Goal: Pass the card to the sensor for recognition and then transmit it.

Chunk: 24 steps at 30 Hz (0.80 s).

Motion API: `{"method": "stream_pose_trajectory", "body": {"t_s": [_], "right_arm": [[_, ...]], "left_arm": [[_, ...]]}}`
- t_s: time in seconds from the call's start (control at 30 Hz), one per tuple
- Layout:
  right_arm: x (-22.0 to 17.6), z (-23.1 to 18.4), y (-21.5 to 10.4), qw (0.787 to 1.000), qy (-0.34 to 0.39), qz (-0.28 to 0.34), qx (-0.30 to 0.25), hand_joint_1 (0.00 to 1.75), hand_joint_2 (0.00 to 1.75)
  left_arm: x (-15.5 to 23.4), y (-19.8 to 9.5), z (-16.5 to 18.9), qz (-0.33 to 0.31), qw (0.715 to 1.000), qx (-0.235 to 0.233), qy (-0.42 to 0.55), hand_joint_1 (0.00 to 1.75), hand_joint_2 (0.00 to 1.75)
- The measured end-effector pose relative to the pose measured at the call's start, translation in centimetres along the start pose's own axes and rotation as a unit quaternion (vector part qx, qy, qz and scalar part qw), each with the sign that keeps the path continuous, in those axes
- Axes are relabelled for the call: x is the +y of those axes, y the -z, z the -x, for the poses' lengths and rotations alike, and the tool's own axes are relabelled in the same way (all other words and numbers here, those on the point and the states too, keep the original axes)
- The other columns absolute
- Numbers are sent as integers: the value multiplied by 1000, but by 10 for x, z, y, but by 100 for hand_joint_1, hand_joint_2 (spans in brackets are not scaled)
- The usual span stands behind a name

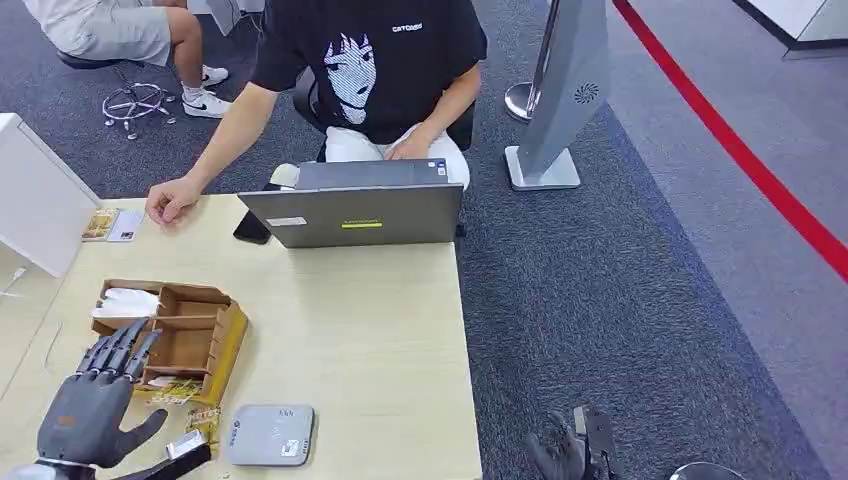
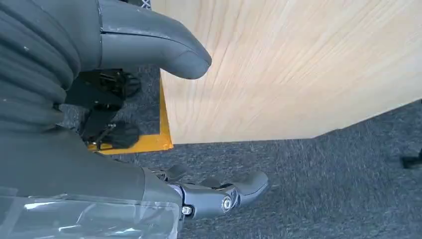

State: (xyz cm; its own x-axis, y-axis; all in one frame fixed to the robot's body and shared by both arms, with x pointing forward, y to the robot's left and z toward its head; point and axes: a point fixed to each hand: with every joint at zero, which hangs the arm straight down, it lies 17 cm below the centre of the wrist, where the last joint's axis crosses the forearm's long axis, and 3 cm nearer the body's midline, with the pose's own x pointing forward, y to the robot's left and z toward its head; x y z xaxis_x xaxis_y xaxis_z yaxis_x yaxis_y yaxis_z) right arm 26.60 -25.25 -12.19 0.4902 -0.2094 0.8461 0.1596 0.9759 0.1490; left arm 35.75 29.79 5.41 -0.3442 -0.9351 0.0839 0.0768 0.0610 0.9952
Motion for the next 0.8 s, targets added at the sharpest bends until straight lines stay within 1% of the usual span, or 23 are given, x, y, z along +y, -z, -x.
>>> {"method": "stream_pose_trajectory", "body": {"t_s": [0.33,0.8], "right_arm": [[5,0,1,1000,-5,-2,0,0,175],[10,0,1,1000,-14,-9,-1,0,175]], "left_arm": [[-12,16,4,3,999,24,-27,0,175],[-18,28,6,9,998,37,-40,0,175]]}}
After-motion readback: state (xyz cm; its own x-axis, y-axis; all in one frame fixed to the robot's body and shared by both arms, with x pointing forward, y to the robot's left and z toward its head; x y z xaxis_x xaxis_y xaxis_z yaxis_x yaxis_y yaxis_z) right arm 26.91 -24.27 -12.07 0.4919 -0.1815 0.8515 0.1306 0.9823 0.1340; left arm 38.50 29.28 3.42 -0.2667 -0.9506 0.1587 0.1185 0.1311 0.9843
